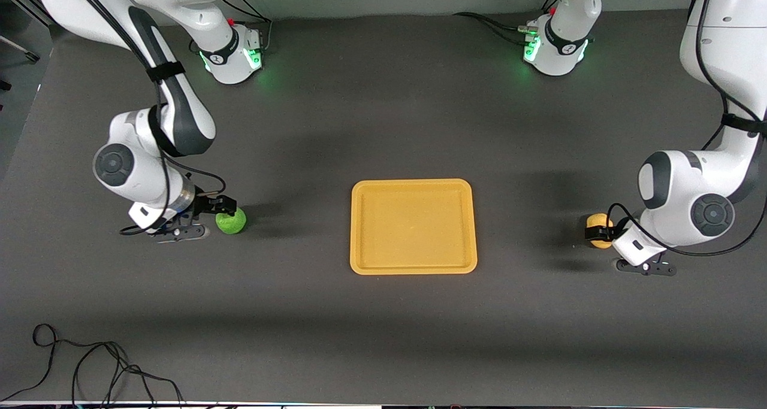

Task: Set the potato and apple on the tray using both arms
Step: 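Reach the left gripper to the potato while the right gripper reaches the apple, then close the left gripper on the potato while the right gripper grasps the apple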

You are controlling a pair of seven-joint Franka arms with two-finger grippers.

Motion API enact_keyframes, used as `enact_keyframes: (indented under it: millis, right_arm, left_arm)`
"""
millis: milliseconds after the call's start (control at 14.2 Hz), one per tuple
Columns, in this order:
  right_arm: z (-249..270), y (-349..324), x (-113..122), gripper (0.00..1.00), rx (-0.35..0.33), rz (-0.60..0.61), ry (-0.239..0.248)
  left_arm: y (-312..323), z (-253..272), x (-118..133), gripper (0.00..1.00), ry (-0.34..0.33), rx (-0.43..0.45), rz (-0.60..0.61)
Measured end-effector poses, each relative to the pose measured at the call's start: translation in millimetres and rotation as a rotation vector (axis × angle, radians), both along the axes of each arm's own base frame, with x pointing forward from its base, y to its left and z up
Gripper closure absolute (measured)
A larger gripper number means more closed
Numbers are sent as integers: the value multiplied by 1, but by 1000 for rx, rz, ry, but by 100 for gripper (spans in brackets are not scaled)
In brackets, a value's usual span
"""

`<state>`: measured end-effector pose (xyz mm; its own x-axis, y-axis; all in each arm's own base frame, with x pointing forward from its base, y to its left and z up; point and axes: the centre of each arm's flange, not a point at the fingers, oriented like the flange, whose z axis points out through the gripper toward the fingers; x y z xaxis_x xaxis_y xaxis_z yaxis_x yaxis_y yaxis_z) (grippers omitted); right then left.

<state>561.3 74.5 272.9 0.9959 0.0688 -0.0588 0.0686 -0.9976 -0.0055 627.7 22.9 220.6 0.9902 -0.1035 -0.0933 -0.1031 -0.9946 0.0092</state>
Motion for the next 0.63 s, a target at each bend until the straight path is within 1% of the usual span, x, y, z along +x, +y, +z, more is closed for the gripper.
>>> enact_keyframes:
  millis: [211, 352, 422, 492, 562, 633]
  right_arm:
    - [-34, -3, -2, 0, 2, -15, 10]
    - [-53, -4, -3, 0, 3, -20, 17]
    - [-62, -4, -3, 0, 4, -24, 17]
    - [-71, -4, -3, 0, 4, -27, 20]
    - [-78, -4, -4, 2, 4, -28, 26]
    - [-83, -4, -5, 3, 4, -29, 30]
  left_arm:
    - [-1, -16, -9, 0, 13, 4, -11]
    - [-1, -19, -10, 0, 14, 10, -12]
    - [-2, -19, -9, 5, 11, 11, -10]
    - [-2, -18, -8, 15, 3, 11, -4]
    - [-2, -18, -8, 26, -1, 12, 6]
    - [-2, -18, -7, 40, -4, 13, 15]
